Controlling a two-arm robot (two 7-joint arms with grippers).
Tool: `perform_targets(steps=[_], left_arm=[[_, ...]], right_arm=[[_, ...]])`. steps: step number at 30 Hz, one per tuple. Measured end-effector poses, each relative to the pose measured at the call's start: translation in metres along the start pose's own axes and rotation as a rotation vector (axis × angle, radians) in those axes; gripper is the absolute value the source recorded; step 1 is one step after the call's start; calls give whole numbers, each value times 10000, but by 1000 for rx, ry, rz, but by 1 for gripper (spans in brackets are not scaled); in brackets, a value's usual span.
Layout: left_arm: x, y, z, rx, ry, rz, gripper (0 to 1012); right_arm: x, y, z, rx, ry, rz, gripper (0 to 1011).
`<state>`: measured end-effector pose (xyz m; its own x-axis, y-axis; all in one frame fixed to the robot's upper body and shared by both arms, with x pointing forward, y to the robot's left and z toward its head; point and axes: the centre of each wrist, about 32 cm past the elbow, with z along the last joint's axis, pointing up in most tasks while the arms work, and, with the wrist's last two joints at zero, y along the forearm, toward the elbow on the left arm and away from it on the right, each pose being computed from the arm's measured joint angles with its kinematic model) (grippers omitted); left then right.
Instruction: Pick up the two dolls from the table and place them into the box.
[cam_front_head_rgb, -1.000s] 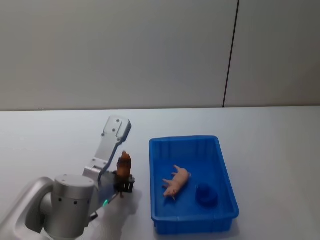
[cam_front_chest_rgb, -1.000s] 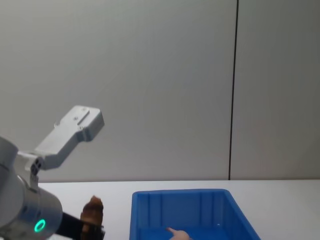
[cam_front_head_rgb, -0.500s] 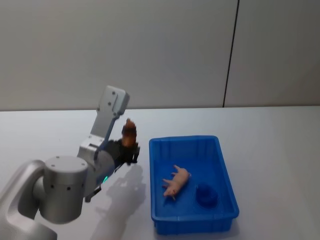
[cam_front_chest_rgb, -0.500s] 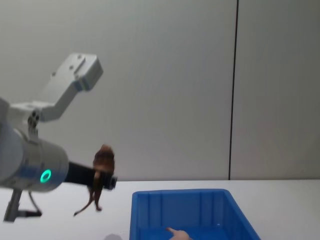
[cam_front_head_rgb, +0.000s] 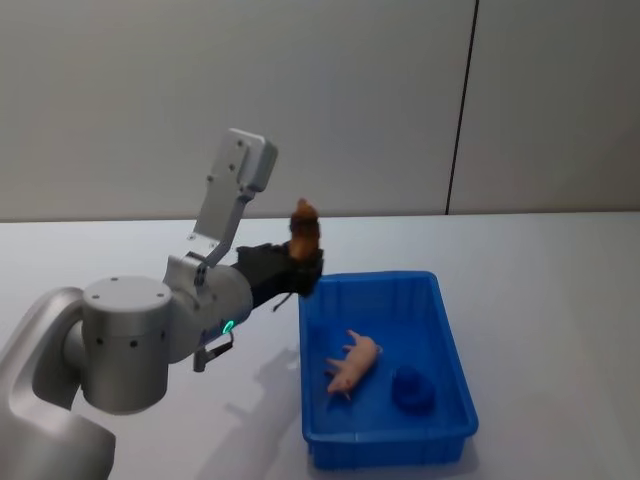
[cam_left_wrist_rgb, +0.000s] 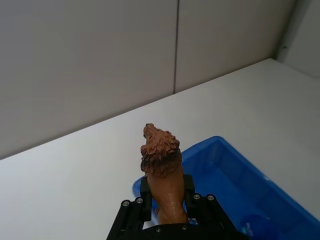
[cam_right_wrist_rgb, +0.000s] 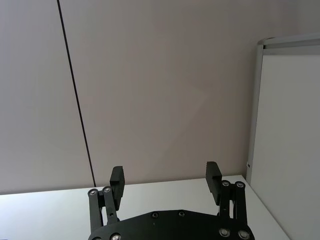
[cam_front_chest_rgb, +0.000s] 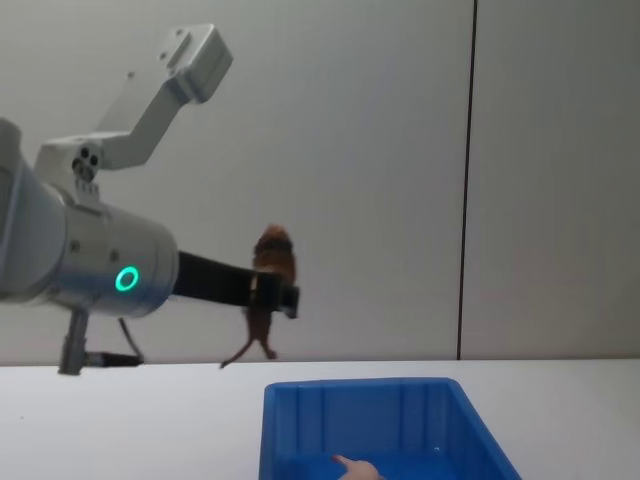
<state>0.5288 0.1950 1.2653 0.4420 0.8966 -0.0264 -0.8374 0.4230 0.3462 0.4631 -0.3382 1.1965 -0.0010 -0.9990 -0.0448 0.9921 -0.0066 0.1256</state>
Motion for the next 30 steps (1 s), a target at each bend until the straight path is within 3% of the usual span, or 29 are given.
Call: perform_targets(steps=[3, 4, 9, 15, 21, 26, 30], left_arm=[[3, -8, 23, 3, 11, -40, 371], [7, -18, 38, 10, 21, -75, 370], [15, -39, 44, 32, 43, -133, 370], [23, -92, 7, 88, 88, -220, 370], [26, -143, -54, 132, 123, -276, 375], [25, -169, -86, 153, 142, -305, 491], [25, -186, -108, 168, 155, -324, 654]], right_arm=[[0, 0, 0, 0, 0, 0, 1001], [0, 0, 0, 0, 0, 0, 1001], [0, 0, 0, 0, 0, 0, 1001], [0, 0, 0, 0, 0, 0, 1001], [0, 0, 0, 0, 0, 0, 1001], [0, 0, 0, 0, 0, 0, 1001], [0, 0, 0, 0, 0, 0, 1001]])
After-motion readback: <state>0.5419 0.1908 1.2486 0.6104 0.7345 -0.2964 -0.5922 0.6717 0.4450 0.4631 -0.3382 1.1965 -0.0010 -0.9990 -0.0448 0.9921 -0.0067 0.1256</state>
